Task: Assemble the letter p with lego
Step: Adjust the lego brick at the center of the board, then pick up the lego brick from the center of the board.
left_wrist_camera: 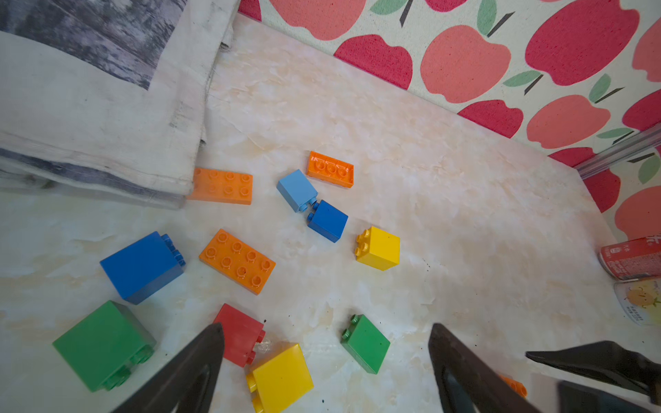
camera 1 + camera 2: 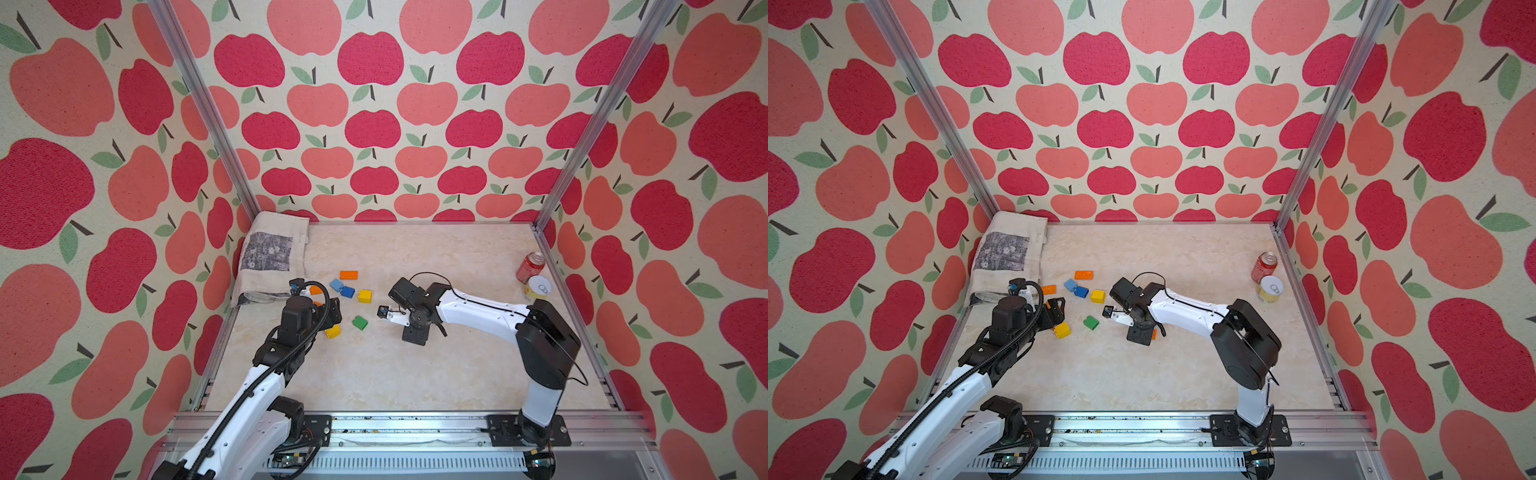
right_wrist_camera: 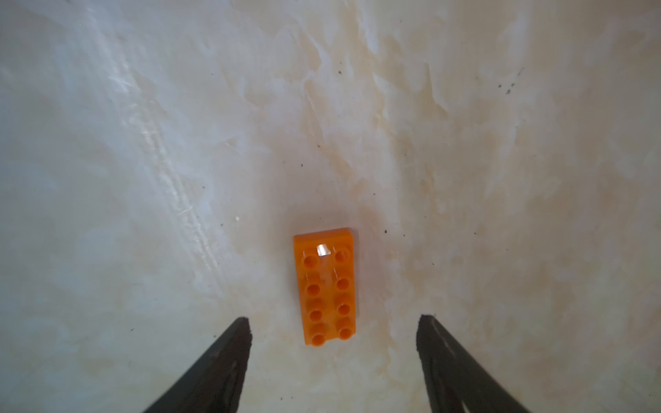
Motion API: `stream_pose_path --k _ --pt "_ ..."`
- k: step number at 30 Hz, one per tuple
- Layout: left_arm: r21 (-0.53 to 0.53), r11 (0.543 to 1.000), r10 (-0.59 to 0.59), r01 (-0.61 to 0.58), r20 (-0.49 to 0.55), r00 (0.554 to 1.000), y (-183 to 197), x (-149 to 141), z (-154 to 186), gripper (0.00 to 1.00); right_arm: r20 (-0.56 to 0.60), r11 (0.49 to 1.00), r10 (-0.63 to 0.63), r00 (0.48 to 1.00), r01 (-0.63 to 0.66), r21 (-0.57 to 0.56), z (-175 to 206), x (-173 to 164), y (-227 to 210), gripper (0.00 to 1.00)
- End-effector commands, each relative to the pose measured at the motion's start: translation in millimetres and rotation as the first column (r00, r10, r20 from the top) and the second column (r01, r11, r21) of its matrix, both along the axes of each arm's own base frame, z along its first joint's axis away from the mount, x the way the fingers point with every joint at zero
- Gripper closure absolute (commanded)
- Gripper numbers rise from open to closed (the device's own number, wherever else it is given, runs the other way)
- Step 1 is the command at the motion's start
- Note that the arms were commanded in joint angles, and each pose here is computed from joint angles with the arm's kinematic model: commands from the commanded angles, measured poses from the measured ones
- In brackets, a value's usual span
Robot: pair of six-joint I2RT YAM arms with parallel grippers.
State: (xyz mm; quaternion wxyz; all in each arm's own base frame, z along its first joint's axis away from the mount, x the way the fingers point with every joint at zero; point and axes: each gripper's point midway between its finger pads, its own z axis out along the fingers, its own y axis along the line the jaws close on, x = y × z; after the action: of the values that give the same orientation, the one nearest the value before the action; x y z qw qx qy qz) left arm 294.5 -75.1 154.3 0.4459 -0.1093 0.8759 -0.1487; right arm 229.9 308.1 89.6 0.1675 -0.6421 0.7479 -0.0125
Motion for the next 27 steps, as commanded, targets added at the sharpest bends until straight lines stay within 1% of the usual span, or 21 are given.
stream_pose_path --k 1,3,5,7,10,12,15,17,20,23,25,27 --pt "0.057 0.996 -0.055 0.062 -0.117 0.992 -13.0 2.8 -9.1 0.10 0.003 0.969 -0.062 0.998 0.060 0.239 55.5 -18.3 5.6 0.17" --pt "0.117 0.988 -0.078 0.100 -0.185 0.980 -23.0 6.4 -17.1 0.10 0.032 0.933 -0.112 0.993 0.094 0.348 76.0 -24.5 2.3 0.15" --pt "0.188 0.972 -0.082 0.139 -0.285 0.955 -31.3 8.4 -35.0 0.10 0.034 0.879 -0.193 0.981 0.157 0.449 89.6 -27.2 -7.1 0.14" --pt "0.212 0.963 -0.078 0.167 -0.374 0.924 -39.8 8.2 -47.8 0.11 0.029 0.810 -0.291 0.956 0.230 0.540 97.7 -26.7 -20.7 0.11" --pt "0.236 0.953 -0.067 0.188 -0.443 0.894 -50.5 8.5 -63.1 0.14 0.003 0.729 -0.396 0.918 0.313 0.609 98.1 -25.0 -44.4 0.09" --pt "0.246 0.950 -0.061 0.191 -0.456 0.888 -56.6 11.9 -68.8 0.16 -0.021 0.681 -0.457 0.889 0.365 0.634 95.4 -21.6 -59.5 0.09" --pt "0.240 0.951 -0.054 0.195 -0.493 0.868 -64.4 15.8 -74.0 0.22 -0.068 0.630 -0.494 0.867 0.411 0.659 87.8 -21.5 -73.8 0.09" --pt "0.228 0.959 -0.023 0.167 -0.527 0.850 -64.5 15.8 -79.9 0.23 -0.090 0.618 -0.508 0.857 0.435 0.655 80.4 -22.2 -79.8 0.09" --pt "0.172 0.973 -0.028 0.154 -0.572 0.820 -75.3 14.1 -92.5 0.29 -0.096 0.616 -0.524 0.846 0.454 0.644 70.4 -23.9 -85.4 0.09" --pt "0.192 0.976 0.032 0.106 -0.601 0.799 -75.5 8.8 -101.7 0.29 -0.099 0.613 -0.528 0.843 0.460 0.642 63.0 -25.1 -87.7 0.09" --pt "0.200 0.978 0.069 0.065 -0.596 0.800 -75.8 6.4 -103.2 0.30 -0.100 0.613 -0.529 0.843 0.461 0.642 60.9 -25.8 -88.8 0.09" --pt "0.204 0.978 0.086 0.039 -0.569 0.818 -79.7 4.1 -102.0 0.29 -0.098 0.615 -0.524 0.846 0.456 0.643 61.2 -26.4 -88.6 0.09"
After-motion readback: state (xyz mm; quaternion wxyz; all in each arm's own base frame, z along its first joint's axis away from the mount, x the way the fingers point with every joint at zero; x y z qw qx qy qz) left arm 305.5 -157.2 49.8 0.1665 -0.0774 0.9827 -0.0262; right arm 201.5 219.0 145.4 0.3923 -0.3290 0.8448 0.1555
